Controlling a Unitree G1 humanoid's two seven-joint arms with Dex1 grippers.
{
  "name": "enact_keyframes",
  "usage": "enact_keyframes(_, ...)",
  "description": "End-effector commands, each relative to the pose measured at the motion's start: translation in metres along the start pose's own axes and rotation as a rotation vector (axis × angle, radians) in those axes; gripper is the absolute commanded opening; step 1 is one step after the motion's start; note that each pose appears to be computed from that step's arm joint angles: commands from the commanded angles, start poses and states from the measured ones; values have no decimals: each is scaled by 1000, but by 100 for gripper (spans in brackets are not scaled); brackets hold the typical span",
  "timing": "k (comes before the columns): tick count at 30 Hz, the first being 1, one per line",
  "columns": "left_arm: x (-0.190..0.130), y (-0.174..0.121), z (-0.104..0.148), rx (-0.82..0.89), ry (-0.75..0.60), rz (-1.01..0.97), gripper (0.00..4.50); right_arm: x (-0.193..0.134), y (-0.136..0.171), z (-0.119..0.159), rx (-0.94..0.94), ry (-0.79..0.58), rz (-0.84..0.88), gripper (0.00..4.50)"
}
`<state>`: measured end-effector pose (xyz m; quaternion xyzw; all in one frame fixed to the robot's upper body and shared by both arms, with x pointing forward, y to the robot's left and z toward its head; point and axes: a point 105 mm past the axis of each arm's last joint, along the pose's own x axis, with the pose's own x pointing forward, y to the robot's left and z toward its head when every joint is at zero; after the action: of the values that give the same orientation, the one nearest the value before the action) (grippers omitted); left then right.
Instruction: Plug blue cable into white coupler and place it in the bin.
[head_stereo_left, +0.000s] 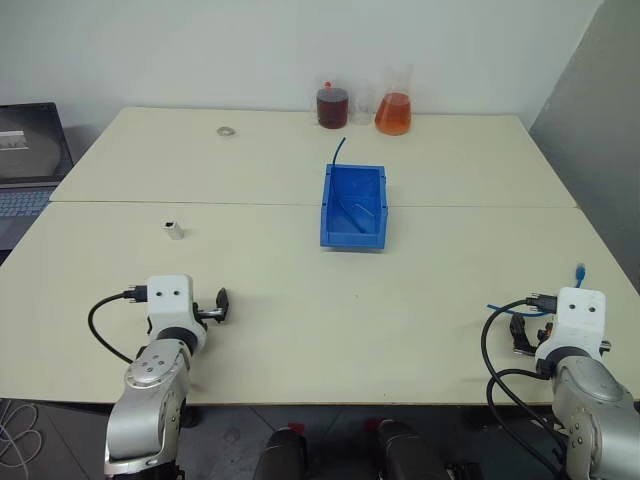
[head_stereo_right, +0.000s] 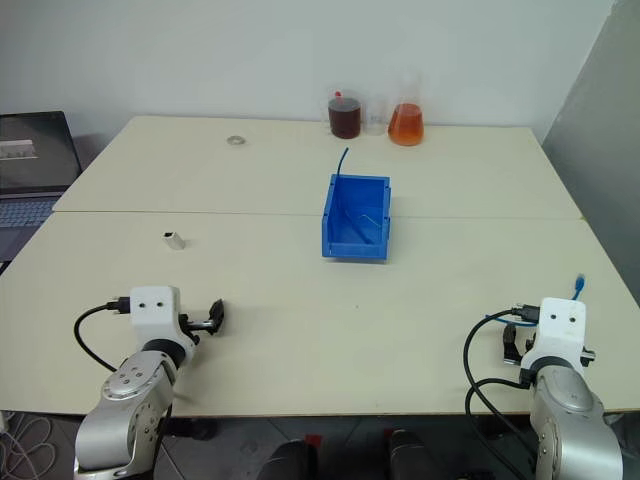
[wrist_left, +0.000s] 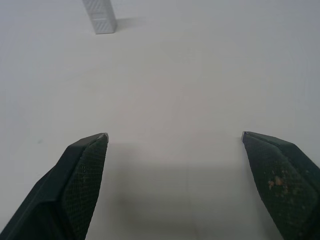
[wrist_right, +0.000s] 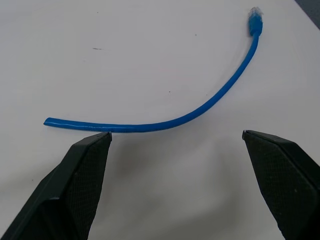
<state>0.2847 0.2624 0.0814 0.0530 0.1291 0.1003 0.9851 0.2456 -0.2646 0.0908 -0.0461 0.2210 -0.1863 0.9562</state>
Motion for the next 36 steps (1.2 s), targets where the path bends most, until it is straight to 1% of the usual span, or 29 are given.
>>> enact_keyframes(1,-7,1,10,16,-42,4,450,-1,-1,14,-6,-69,-1,445)
enact_keyframes(9,-10,2,11,4,-45,2,450,-1,1,18,-7,-81,-6,445)
enact_keyframes(16,-8,0,14,39,-60,-2,450,-4,-11,17,-2,-77,-66,445)
enact_keyframes(23,-7,8,14,51,-57,17,450,-20,-17,2,-31,-37,-43,445)
enact_keyframes(26,-6,14,14,52,-54,31,450,-23,-21,1,-45,-39,-47,445)
enact_keyframes(33,-5,-2,18,28,-71,-14,450,-19,-19,7,-31,-60,-51,445)
enact_keyframes(36,0,-19,25,24,-86,-107,450,-18,-22,10,-25,-69,-68,445)
